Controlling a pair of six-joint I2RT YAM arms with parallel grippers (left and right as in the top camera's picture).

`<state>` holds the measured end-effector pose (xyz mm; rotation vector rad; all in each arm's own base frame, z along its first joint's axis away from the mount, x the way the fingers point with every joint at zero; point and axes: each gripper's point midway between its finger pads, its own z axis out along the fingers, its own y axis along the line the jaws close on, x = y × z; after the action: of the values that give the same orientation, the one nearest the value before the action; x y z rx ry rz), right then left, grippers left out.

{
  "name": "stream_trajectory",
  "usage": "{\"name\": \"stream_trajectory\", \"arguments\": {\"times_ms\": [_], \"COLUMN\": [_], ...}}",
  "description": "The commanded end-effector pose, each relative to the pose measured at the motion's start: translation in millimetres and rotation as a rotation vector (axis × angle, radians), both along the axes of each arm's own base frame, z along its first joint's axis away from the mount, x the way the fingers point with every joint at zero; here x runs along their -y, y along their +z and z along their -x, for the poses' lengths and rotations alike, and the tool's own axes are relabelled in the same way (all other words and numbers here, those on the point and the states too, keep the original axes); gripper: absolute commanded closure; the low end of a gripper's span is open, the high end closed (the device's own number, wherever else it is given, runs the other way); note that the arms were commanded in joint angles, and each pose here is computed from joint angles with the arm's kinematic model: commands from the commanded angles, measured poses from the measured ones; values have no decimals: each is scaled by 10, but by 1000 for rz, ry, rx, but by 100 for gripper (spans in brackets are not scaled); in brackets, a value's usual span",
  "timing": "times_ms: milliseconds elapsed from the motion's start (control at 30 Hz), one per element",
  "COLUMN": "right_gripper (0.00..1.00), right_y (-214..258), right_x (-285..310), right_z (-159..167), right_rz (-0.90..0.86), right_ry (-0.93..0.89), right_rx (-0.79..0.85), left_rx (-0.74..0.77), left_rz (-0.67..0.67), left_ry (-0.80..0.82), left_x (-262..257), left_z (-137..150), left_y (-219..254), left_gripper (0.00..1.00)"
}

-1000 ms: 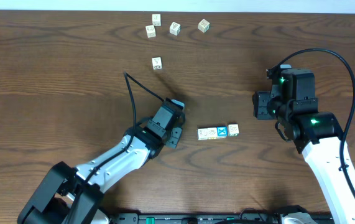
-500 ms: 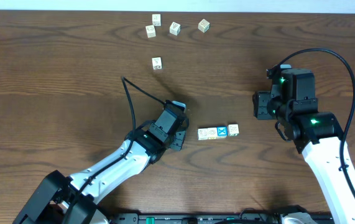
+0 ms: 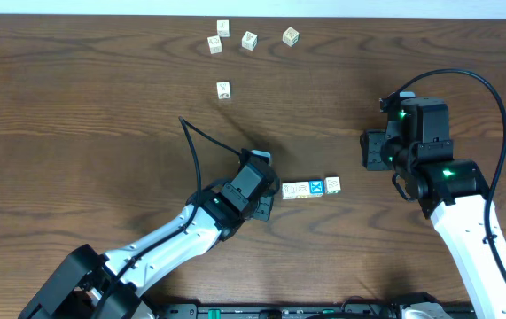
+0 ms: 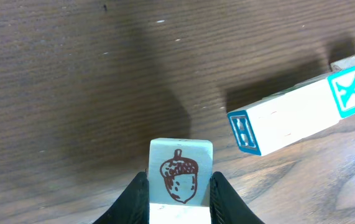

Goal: Lift 5 blocks
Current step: 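Carry the acorn block right and set it left of the row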

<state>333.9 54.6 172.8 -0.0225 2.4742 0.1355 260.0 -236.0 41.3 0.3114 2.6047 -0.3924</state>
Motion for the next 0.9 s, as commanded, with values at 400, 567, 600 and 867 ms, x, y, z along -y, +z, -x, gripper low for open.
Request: {"name": "stream_trajectory", "arguments": {"times_ms": [400,567,600,867], "right_gripper": [48,47,47,48], "right_y": [-2,-5,-5,-5], "right_x": [47,48,48,48], "right_z": [4,6,6,6], "right_rz": [10,11,11,11], "right_ry": [-6,-7,-7,-7], "right_rx": [4,3,3,3], "left_rx": [-1,-5,-7,-9], "left_rz": [81,75,73,75], "left_ry": [77,77,78,83], "left_x": [161,184,181,184], "left_z": [-83,-106,-106,-108], "left_y": [34,-52,-63,-70], "left_gripper": [88,89,88,89]}}
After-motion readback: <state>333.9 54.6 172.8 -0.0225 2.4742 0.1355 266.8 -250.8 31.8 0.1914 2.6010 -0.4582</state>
